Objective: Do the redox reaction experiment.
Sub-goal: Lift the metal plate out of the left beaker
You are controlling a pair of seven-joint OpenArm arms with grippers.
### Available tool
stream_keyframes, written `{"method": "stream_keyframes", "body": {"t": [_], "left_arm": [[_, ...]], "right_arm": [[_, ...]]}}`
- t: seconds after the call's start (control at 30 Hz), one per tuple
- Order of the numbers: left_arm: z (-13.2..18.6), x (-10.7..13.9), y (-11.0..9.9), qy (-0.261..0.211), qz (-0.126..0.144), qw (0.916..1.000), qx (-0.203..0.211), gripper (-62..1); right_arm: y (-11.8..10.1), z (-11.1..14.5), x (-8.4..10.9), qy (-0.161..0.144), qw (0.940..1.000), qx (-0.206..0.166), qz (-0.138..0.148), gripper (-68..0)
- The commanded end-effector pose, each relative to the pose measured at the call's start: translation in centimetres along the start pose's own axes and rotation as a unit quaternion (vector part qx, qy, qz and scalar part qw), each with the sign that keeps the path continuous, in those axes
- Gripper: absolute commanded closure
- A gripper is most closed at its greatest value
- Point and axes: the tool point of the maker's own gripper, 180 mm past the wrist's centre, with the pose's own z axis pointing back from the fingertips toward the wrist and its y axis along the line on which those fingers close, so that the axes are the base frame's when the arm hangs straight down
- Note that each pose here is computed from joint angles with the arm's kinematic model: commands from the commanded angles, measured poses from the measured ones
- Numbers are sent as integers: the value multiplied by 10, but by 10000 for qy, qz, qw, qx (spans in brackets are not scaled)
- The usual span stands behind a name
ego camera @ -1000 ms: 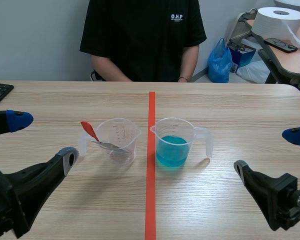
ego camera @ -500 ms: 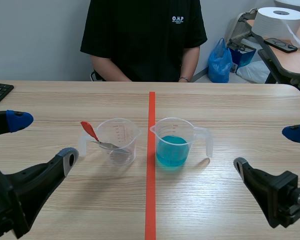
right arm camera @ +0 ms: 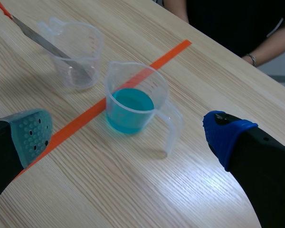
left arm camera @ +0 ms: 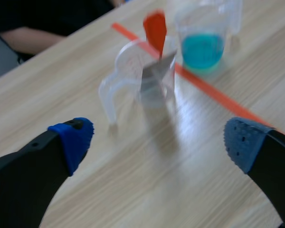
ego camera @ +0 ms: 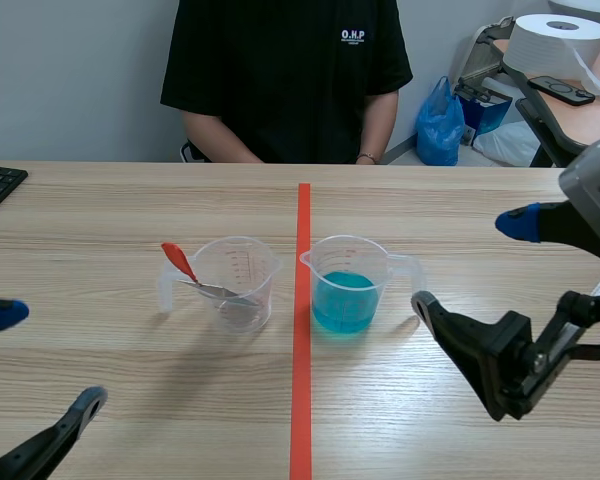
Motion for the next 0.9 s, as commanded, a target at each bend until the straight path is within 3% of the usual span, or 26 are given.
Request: {"method": "stream_keyframes", "body": {"t": [0.0,0.17,0.37,0.63,0.87], "left_arm": [[4,-6,2,67,8,9999,84,-500],[21,-40,0,495,24,9987,108,-417],[50,-73,-3,778,-129,9967,178,-309],[84,-109,-8,1270,2,9917,176,-127],[107,-128,-16,1496,176,9885,152,-115]], "right_arm": [[-3,-5,16,-255,9996,29,122,-679],[8,-21,29,-408,9980,281,386,-679],[22,-38,42,-630,9952,587,472,-679],[53,-67,38,-677,9892,1179,551,-679],[83,-90,43,-929,9809,1599,602,-679]]}}
